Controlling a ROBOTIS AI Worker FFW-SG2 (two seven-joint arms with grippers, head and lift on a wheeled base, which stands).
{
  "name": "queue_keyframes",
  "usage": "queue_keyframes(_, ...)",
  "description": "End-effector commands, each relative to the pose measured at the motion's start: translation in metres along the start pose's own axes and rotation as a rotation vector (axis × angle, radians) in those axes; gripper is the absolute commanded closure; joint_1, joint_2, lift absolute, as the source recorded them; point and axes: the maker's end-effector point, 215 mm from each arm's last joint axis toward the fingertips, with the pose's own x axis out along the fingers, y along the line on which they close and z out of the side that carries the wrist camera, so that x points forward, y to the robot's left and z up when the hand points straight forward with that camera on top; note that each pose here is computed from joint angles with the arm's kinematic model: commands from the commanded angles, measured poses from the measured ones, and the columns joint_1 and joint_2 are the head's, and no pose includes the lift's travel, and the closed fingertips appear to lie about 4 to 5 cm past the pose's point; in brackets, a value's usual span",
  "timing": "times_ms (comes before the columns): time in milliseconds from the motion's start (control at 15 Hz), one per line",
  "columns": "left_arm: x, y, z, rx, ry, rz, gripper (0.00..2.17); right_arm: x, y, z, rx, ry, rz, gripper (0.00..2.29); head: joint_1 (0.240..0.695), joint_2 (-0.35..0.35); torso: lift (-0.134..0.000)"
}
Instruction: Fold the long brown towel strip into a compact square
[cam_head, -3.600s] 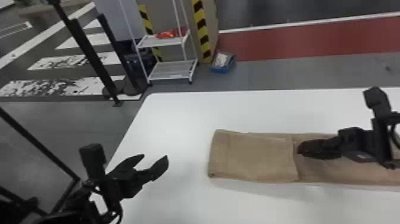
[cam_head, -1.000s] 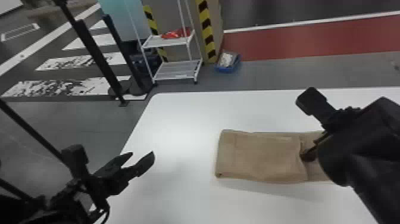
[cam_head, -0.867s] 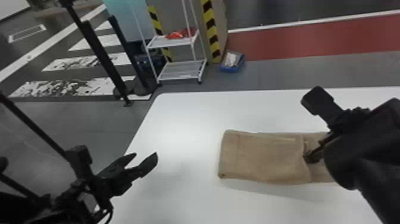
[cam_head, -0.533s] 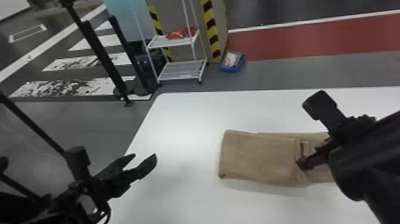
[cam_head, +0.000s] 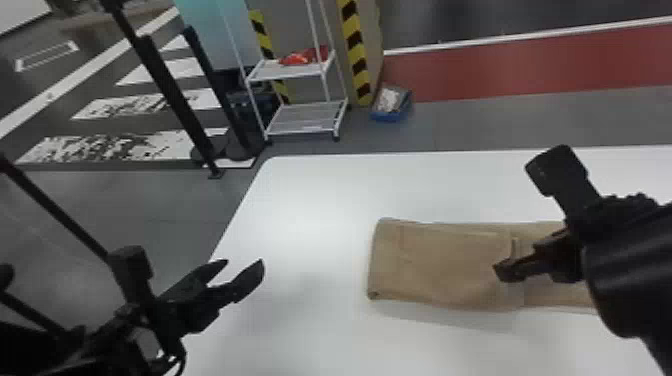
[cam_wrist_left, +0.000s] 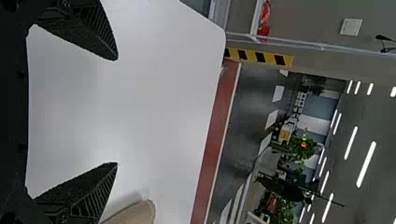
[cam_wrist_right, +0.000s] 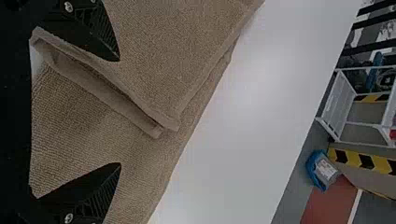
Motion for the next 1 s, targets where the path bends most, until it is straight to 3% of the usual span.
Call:
queue_keyframes(0,0.002,-0.003,-0.003,0.0,0.004,-0.005,0.08,0.006,0.009,-0.003,0.014,0.0,0.034,0.08,0.695,0.35,-0.125)
queue_keyframes(133,0.002,-0.003,-0.004,-0.002,0.006,-0.004,0.08,0.021,0.016,-0.013,0.008,0.015,0.054,0.12,0.695,0.35,-0.125)
queue_keyframes(533,0.0,-0.001,-0.01,-0.001,0.013,0.007,0.08,0.044,0.035,-0.005,-0.012,-0.05,0.141,0.28,0.695,0.35,-0.125)
queue_keyframes(933,0.003,-0.001,-0.012,0.008,0.013,0.007,0.08,0.039,0.036,-0.001,-0.003,-0.056,0.142,0.18,0.695,0.35,-0.125)
